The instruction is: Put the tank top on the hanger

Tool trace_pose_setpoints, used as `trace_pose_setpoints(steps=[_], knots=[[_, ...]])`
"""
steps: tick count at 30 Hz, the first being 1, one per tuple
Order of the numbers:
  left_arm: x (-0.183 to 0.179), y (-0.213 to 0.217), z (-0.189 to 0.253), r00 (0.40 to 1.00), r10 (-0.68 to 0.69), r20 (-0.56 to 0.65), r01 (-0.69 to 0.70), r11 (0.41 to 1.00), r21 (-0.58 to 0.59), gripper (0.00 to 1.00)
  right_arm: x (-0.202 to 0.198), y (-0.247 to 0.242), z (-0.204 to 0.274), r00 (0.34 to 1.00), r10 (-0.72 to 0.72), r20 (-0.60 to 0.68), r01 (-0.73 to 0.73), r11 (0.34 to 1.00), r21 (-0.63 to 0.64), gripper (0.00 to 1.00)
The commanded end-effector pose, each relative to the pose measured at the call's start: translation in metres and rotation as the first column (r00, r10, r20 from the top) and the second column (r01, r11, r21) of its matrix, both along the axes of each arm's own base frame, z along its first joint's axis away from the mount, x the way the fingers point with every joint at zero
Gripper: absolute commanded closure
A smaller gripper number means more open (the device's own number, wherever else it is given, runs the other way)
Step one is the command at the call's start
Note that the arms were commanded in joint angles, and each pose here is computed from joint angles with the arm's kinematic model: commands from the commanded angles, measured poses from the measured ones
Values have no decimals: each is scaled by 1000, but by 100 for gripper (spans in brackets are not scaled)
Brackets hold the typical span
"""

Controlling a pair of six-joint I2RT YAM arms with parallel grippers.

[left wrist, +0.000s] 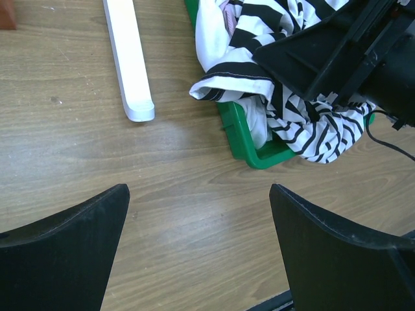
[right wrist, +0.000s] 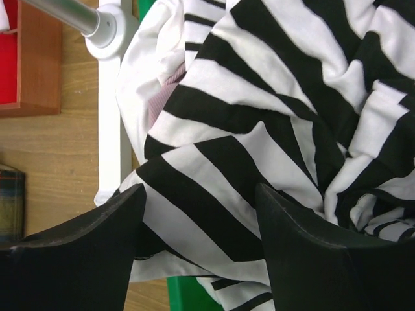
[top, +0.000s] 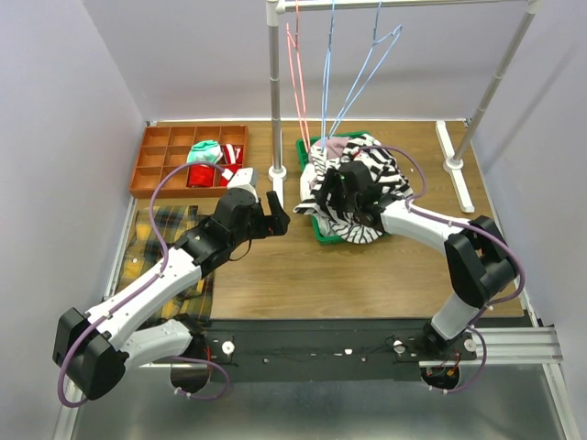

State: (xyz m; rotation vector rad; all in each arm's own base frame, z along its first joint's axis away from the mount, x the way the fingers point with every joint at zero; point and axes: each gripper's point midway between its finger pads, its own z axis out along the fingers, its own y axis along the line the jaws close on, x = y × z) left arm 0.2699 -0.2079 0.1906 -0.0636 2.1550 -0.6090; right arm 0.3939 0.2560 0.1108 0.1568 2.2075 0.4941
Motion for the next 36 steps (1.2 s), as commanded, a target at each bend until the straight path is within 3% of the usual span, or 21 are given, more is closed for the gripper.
trace_pose_setpoints(steps=[1,4,7,8,11,24,31,36], knots=[[2,-4,1,1000,-12,0,12,1000,-20,1,-11,15,-3,1000,29,-5,-29,999,25,27],[1,-4,2,1000,-13,5,13,1000,-25,1,-16,15,-11,1000,30,-11,-30,999,17,33],[2,-4,1,1000,-9,3,9,1000,-29,1,-18,11,-12,1000,16,-13,-16,1000,0,53],[2,-5,2,1000,-12,4,12,999,-32,1,-20,9,-11,1000,8,-14,-8,1000,-9,71],[2,-5,1,1000,-9,4,10,999,-32,1,-22,4,9,1000,-9,20,9,1000,1,99],[3,-2,25,999,-5,47,8,998,-64,2,-68,-66,140,972,-132,195,130,991,26,99],[4,-1,36,998,-5,66,10,997,-79,2,-91,-77,226,945,-113,306,81,990,115,99],[6,0,39,997,5,72,1,996,-87,5,-112,-72,310,916,-35,399,-44,982,186,99]])
